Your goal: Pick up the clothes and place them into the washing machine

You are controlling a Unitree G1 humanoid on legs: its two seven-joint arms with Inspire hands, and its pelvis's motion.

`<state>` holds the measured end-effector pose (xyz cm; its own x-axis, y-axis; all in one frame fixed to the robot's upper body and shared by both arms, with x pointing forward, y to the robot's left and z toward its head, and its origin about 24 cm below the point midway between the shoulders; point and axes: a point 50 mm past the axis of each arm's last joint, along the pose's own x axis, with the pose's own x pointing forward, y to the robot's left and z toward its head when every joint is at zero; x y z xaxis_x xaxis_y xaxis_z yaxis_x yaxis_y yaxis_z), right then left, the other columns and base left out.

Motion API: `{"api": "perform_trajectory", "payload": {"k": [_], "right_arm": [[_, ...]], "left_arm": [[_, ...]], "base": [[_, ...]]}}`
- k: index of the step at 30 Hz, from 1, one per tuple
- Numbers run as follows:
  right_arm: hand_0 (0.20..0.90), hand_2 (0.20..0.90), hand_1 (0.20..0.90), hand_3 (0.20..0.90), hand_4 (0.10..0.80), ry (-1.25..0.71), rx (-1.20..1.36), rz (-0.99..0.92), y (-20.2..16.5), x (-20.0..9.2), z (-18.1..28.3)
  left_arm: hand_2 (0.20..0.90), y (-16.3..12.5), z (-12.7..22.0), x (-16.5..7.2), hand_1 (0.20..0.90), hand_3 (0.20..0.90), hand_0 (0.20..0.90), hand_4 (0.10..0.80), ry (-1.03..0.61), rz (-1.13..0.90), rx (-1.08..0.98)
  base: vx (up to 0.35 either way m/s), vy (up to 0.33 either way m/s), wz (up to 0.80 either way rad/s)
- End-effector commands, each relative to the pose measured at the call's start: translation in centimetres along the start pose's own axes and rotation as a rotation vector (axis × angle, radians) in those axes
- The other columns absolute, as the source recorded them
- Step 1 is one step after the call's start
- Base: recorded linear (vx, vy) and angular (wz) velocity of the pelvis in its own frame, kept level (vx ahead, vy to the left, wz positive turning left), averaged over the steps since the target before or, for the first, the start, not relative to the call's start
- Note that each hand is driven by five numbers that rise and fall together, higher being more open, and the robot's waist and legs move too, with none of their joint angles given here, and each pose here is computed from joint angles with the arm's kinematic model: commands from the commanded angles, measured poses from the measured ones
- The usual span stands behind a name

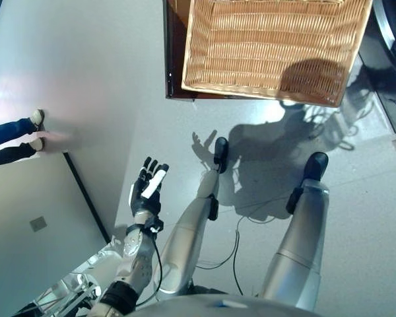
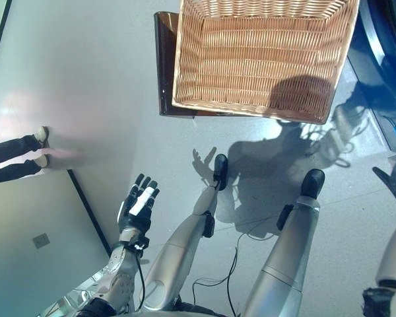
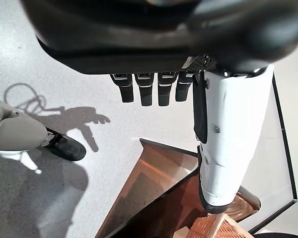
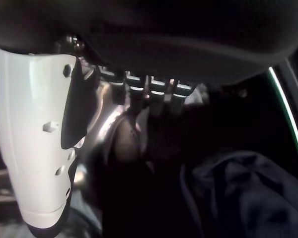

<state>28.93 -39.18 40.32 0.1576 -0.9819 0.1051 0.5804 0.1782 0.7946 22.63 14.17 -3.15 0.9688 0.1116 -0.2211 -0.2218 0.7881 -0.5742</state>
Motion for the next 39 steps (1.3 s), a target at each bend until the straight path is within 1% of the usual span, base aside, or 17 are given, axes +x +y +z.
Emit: {"api": "perform_trajectory", "payload": {"k": [1, 4, 7, 11, 12, 14, 15, 16, 19, 21, 22, 27, 34, 39], "right_arm": [[0.900, 0.900, 0.900, 0.900, 0.800, -0.329, -0.005, 0.087, 1.0, 0.4, 6.6], [0.900, 0.900, 0.900, 0.900, 0.800, -0.336, -0.033, 0.087, 0.9, 0.4, 6.3], [0.900, 0.900, 0.900, 0.900, 0.800, -0.366, -0.117, 0.112, 1.1, 0.2, 5.7], [0.900, 0.900, 0.900, 0.900, 0.800, -0.535, -0.463, 0.174, 1.5, -0.2, 4.6], [0.900, 0.900, 0.900, 0.900, 0.800, -0.608, -0.607, 0.171, 1.4, -0.1, 4.4], [0.900, 0.900, 0.900, 0.900, 0.800, -0.748, -0.815, 0.162, 1.6, -0.2, 4.5], [0.900, 0.900, 0.900, 0.900, 0.800, -0.749, -0.815, 0.163, 1.6, -0.2, 4.6], [0.900, 0.900, 0.900, 0.900, 0.800, -0.824, -0.962, 0.096, 1.2, 0.2, 5.1], [0.900, 0.900, 0.900, 0.900, 0.800, -0.914, -1.117, 0.038, 1.2, 0.2, 5.3], [0.900, 0.900, 0.900, 0.900, 0.800, -0.933, -1.149, 0.034, 1.3, 0.2, 5.3], [0.900, 0.900, 0.900, 0.900, 0.800, -0.981, -1.183, 0.051, 1.7, -0.2, 5.2], [0.900, 0.900, 0.900, 0.900, 0.800, -1.083, -1.276, 0.048, 1.7, -0.4, 5.0], [0.900, 0.900, 0.900, 0.900, 0.800, -1.112, -1.337, 0.119, 2.0, -0.9, 3.5], [0.900, 0.900, 0.900, 0.900, 0.800, -1.063, -1.354, 0.202, 1.8, -1.2, 1.3]], "left_arm": [[0.900, 1.3, 3.2, 0.2, 0.900, 0.900, 0.900, 0.800, -0.136, 0.002, 0.037], [0.900, 1.3, 3.2, 0.2, 0.900, 0.900, 0.900, 0.800, -0.136, 0.005, 0.034], [0.900, 1.3, 3.4, 0.2, 0.900, 0.900, 0.900, 0.800, -0.145, -0.002, 0.043], [0.900, 1.4, 4.0, 0.1, 0.900, 0.900, 0.900, 0.800, -0.170, -0.021, 0.054], [0.900, 1.5, 4.2, 0.0, 0.900, 0.900, 0.900, 0.800, -0.176, -0.027, 0.056], [0.900, 1.9, 4.5, 0.0, 0.900, 0.900, 0.900, 0.800, -0.188, -0.023, 0.063], [0.900, 1.9, 4.5, 0.0, 0.900, 0.900, 0.900, 0.800, -0.188, -0.024, 0.062], [0.900, 2.0, 4.7, 0.0, 0.900, 0.900, 0.900, 0.800, -0.197, -0.017, 0.059], [0.900, 1.9, 4.6, 0.2, 0.900, 0.900, 0.900, 0.800, -0.202, -0.009, 0.040], [0.900, 1.9, 4.5, 0.3, 0.900, 0.900, 0.900, 0.800, -0.199, -0.007, 0.037], [0.900, 1.6, 4.6, 0.4, 0.900, 0.900, 0.900, 0.800, -0.207, -0.012, 0.030], [0.900, 1.1, 4.8, 0.6, 0.900, 0.900, 0.900, 0.800, -0.219, -0.040, 0.038], [0.900, 1.1, 4.5, 0.5, 0.900, 0.900, 0.900, 0.800, -0.210, -0.045, 0.038], [0.900, 1.3, 4.6, 0.5, 0.900, 0.900, 0.900, 0.800, -0.210, -0.038, 0.034]], "base": [[0.000, 0.000, 0.00], [0.000, 0.000, 0.00], [0.000, 0.000, 0.00], [-0.008, 0.001, 0.00], [-0.033, 0.004, 0.01], [0.000, 0.000, 0.00], [0.000, 0.000, 0.00], [0.000, 0.000, 0.00], [-0.006, 0.005, 0.01], [0.000, 0.000, 0.00], [-0.023, 0.032, 0.01], [-0.008, 0.014, 0.00], [-0.008, 0.037, -0.01], [-0.015, 0.055, -0.05]]}}
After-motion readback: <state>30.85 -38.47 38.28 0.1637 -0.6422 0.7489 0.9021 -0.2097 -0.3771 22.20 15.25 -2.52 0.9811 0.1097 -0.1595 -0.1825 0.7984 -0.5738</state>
